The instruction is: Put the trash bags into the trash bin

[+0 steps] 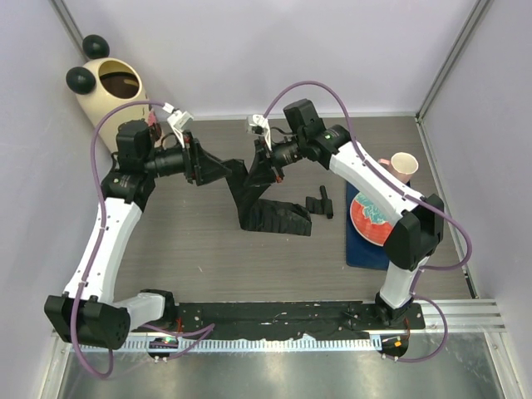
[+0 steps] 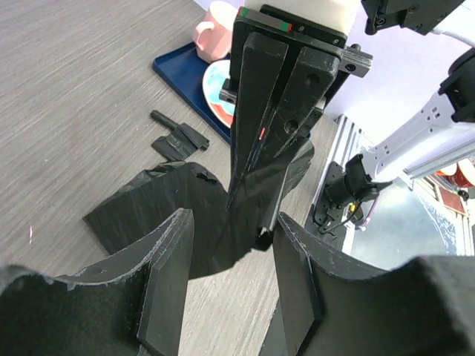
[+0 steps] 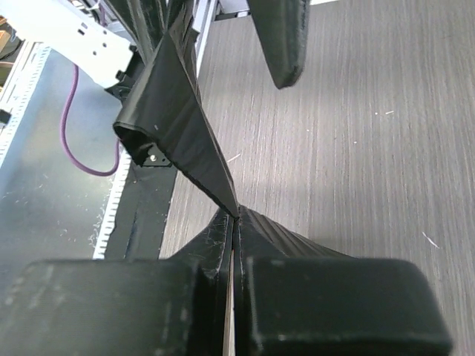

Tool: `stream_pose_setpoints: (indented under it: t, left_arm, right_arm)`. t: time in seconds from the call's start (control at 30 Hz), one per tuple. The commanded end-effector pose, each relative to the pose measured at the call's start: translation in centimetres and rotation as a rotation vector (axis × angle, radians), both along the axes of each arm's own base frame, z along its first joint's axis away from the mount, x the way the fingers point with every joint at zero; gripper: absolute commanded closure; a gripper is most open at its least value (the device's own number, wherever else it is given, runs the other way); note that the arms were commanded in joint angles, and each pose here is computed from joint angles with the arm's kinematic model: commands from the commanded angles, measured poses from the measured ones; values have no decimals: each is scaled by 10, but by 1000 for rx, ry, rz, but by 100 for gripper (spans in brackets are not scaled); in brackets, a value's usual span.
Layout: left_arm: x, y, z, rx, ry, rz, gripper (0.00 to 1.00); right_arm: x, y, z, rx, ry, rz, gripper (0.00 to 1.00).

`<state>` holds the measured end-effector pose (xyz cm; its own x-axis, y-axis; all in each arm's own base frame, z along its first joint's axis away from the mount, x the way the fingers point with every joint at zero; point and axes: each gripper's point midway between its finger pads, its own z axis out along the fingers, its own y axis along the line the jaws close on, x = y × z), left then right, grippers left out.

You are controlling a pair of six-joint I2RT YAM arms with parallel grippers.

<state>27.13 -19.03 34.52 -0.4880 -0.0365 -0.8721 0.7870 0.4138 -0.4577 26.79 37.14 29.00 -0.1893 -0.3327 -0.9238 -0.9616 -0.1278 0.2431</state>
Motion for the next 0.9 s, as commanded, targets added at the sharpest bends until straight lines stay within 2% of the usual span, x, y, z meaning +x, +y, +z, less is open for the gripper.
stream_pose_setpoints:
  t: [0.0,0.1,0.23,0.33,0.43,0.53,0.73,0.87]
  left_arm:
    - [3,-12,12,-35,-99,-62,50]
    - [11,-13,14,-42,-139,-49,53]
    - [19,-14,30,-74,-190,-40,48]
    - [9,-17,34,-58,-219,-118,36]
    - [-4,-11,13,57,-270,-152,17]
    - [-13,-5,-18,187,-326,-151,12]
    - [-2,-18,-28,283,-491,-148,11]
    - [21,-17,-14,282,-557,-45,18]
  right_arm:
    - [-11,0,20,42,-10,61,99]
    - [-13,-1,16,29,11,68,99]
    - [-15,-3,10,0,31,79,99]
    - [-14,-3,9,-14,56,76,99]
    - [-15,-4,10,-18,56,72,99]
    - [-16,-4,10,-17,61,75,99]
    - [-22,-5,12,-10,85,98,99]
    - [-27,-7,5,-34,86,123,99]
